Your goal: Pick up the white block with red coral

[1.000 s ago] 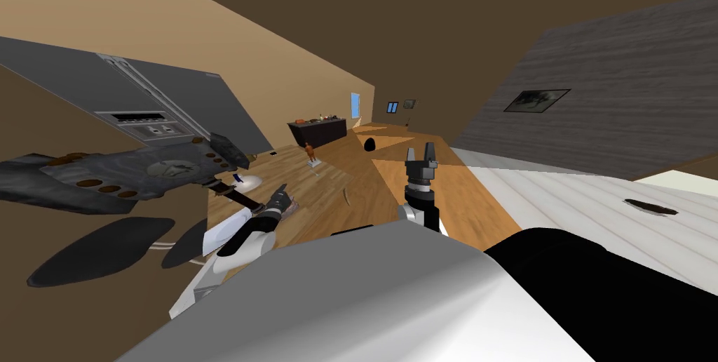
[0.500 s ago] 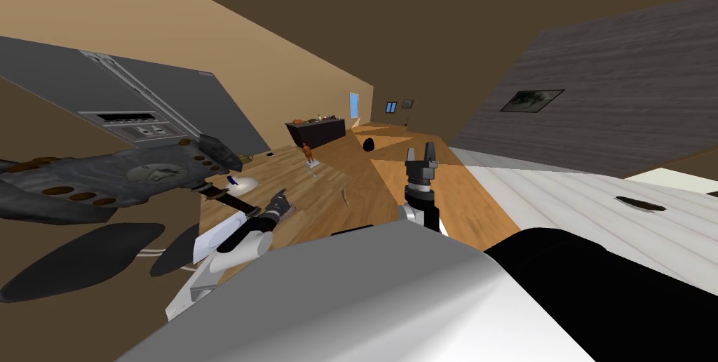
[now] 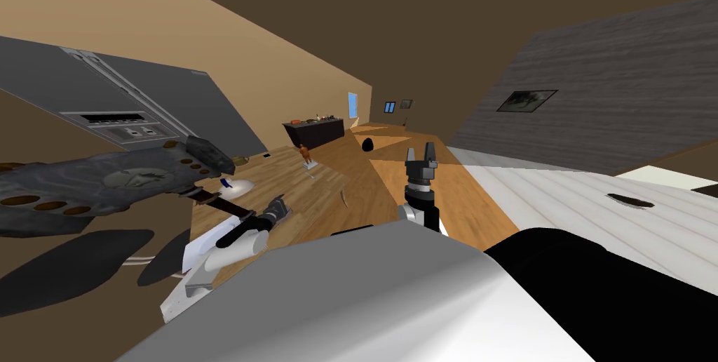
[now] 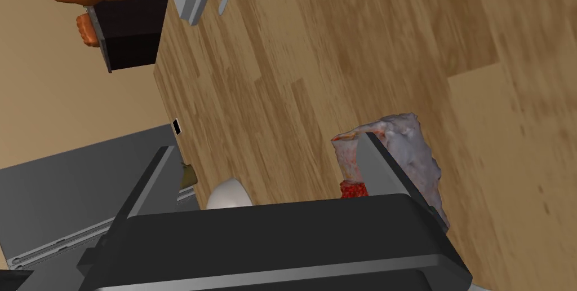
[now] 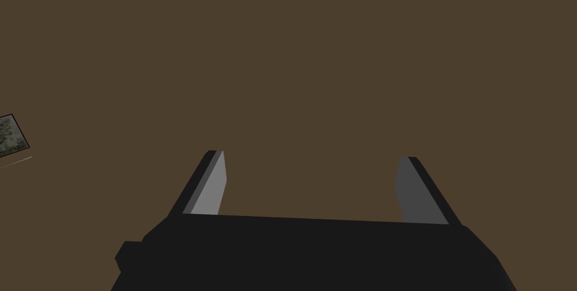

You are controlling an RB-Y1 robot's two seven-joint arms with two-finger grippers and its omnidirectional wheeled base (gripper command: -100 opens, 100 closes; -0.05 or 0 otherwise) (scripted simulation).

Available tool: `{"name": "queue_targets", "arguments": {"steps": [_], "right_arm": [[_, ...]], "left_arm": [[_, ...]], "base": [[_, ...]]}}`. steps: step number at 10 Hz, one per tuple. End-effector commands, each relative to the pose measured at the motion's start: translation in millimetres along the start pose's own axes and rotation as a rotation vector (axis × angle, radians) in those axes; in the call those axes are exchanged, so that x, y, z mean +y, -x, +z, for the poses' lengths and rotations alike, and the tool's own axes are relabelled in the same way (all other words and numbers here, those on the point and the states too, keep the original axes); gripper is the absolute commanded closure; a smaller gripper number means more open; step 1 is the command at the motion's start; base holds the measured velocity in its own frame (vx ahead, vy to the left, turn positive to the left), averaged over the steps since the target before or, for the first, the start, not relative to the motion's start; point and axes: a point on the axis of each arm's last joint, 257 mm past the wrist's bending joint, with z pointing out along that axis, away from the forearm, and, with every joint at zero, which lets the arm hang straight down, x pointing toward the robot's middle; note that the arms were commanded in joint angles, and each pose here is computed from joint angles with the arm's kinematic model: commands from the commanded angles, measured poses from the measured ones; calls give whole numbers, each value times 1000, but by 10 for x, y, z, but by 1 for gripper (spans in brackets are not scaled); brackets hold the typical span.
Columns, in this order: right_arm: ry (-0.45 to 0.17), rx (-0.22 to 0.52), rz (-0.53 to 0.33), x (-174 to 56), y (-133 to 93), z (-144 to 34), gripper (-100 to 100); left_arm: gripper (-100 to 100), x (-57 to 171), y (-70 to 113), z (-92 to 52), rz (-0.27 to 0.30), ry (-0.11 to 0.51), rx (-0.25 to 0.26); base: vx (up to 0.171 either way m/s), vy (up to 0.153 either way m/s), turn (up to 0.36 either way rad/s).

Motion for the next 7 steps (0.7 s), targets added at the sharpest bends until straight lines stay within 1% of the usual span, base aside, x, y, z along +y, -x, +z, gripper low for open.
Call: {"name": "queue_targets", "arguments": {"steps": [1, 2, 3, 4, 5, 6, 7], "right_arm": [[0, 0, 0, 0, 0, 0, 0], [0, 0, 0, 0, 0, 0, 0], [0, 0, 0, 0, 0, 0, 0], [0, 0, 0, 0, 0, 0, 0], [0, 0, 0, 0, 0, 0, 0], [0, 0, 0, 0, 0, 0, 0], [0, 0, 0, 0, 0, 0, 0]], "left_arm": [[-100, 97, 72, 11, -12, 39, -11], [-100, 210, 198, 36, -34, 87, -29], [-100, 233, 202, 34, -34, 96, -30], [-100, 357, 331, 47, -56, 150, -51], [-100, 436, 455, 56, -77, 188, -69], [-100, 480, 462, 47, -78, 205, -72], [-100, 588, 589, 39, -99, 256, -94]], "base": [[22, -19, -21], [26, -24, -33], [25, -19, -16], [29, -22, -32], [37, -33, -55], [28, -24, -19], [28, -19, -27]]}}
